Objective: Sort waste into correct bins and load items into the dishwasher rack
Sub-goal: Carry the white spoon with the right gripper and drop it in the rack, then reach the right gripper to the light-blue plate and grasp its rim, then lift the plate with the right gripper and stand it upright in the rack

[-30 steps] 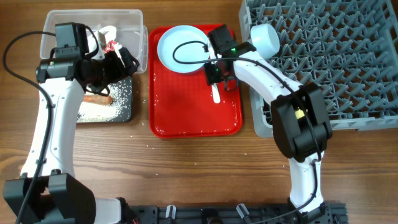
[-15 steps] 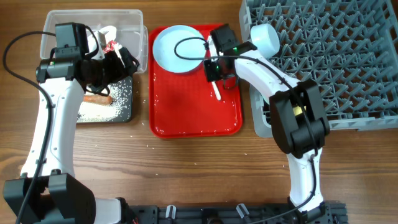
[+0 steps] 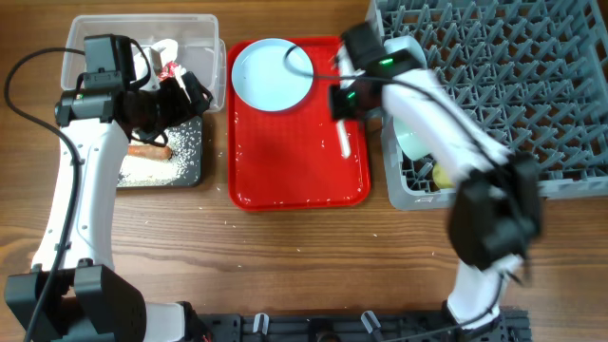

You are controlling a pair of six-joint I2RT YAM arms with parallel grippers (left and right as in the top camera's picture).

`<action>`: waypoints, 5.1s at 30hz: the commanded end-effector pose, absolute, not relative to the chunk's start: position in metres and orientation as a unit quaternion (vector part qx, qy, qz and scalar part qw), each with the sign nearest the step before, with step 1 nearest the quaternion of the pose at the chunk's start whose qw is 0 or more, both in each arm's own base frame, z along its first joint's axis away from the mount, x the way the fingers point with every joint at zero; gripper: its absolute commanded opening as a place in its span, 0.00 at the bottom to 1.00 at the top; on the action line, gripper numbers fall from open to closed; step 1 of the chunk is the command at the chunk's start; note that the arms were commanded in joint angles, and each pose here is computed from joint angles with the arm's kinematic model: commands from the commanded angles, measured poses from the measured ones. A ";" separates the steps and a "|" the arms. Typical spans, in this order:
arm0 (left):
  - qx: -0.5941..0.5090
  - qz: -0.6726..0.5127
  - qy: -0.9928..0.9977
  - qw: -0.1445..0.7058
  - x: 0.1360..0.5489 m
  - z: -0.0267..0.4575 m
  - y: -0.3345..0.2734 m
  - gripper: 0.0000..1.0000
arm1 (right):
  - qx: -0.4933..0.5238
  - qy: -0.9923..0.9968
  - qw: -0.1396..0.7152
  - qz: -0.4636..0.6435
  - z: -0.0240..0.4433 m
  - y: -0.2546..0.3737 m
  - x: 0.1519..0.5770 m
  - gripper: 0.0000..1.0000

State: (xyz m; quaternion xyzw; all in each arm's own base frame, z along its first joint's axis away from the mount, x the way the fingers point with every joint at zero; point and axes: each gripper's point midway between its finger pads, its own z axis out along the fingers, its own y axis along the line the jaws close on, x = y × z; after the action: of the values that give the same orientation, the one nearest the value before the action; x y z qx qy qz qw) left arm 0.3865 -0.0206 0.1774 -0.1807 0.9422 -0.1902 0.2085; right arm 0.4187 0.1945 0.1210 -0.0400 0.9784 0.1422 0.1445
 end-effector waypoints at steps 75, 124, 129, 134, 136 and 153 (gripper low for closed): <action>-0.178 -0.186 0.942 0.213 0.390 0.179 -0.018 1.00 | 0.128 0.973 0.166 0.099 -0.014 0.213 0.474 0.11; -0.178 -0.186 0.942 0.213 0.390 0.179 -0.018 1.00 | -0.170 0.862 0.235 -0.416 0.219 -0.069 0.489 0.04; -0.178 -0.186 0.942 0.213 0.390 0.179 -0.018 1.00 | -0.134 0.853 0.253 -0.437 0.231 -0.082 0.493 0.04; -0.178 -0.186 0.942 0.213 0.390 0.179 -0.018 1.00 | -0.113 0.831 0.269 -0.473 0.256 -0.091 0.495 0.04; -0.178 -0.186 0.942 0.213 0.390 0.179 -0.018 1.00 | -0.114 0.827 0.277 -0.476 0.264 -0.091 0.495 0.04; -0.178 -0.186 0.942 0.213 0.390 0.179 -0.018 1.00 | -0.180 0.889 0.279 -0.316 0.212 -0.040 0.491 0.68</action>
State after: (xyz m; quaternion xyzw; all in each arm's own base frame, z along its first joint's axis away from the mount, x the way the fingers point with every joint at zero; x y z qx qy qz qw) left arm 0.3866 -0.0206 0.1774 -0.1808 0.9422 -0.1900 0.2085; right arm 0.4893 -0.0561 0.2111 -0.2145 0.8730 -0.3668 0.2393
